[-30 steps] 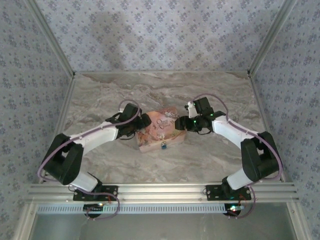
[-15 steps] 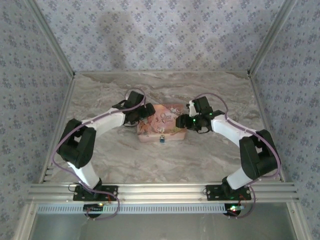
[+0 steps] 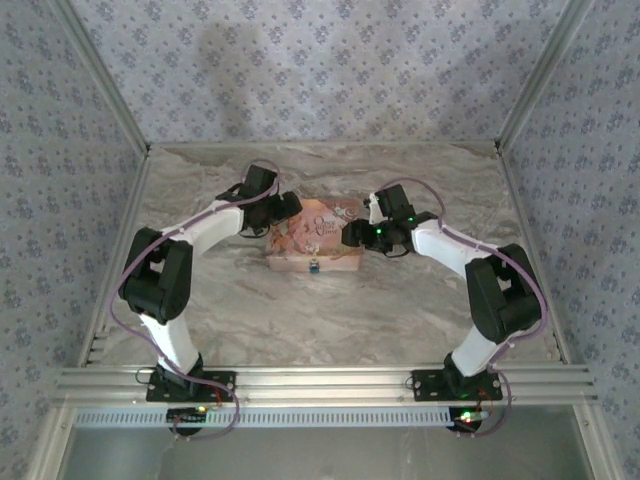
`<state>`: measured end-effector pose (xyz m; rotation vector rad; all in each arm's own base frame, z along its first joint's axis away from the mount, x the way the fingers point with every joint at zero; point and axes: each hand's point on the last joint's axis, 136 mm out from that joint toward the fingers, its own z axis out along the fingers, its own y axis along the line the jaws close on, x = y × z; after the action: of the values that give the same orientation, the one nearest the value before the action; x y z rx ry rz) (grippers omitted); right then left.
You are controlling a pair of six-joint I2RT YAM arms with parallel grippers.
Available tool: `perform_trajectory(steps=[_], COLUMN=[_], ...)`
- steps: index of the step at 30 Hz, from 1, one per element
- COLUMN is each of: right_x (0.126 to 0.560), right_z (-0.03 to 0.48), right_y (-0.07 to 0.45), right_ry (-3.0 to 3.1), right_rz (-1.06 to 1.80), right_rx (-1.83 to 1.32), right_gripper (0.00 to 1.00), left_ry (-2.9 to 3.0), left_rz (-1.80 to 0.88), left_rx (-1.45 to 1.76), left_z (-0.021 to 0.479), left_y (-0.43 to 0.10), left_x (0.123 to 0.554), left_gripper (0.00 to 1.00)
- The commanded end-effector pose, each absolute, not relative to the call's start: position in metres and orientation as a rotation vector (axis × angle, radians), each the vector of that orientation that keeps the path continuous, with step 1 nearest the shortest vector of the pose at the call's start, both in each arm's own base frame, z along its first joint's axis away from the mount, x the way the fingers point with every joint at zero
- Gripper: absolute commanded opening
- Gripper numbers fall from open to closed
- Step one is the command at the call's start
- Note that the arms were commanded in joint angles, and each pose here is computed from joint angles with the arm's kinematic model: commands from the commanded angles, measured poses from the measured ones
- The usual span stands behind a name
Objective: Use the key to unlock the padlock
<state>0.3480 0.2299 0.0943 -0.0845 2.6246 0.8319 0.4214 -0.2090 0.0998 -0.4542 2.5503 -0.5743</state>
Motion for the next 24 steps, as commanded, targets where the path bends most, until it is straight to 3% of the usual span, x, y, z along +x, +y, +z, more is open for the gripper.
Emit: perform_trajectory(steps=[1, 16, 24], right_x=[0.357, 0.362, 0.375], right_z=[0.108, 0.127, 0.116], right_y=[0.238, 0.172, 0.110], right_ry=[2.592, 2.620, 2.679], right_rz=[0.858, 0.621, 0.301], right_rx=[-0.105, 0.013, 0.228], right_gripper=[0.66, 0.67, 0.56], left_ry=[2.542, 2.521, 2.525], left_rz=[-0.648, -0.532, -0.506], left_rx=[-0.413, -0.453, -0.409], left_z=[0.113, 0.126, 0.133], left_y=[-0.218, -0.159, -0.156], left_x=[0.421, 0.397, 0.344], left_gripper=[0.90, 0.91, 0.90])
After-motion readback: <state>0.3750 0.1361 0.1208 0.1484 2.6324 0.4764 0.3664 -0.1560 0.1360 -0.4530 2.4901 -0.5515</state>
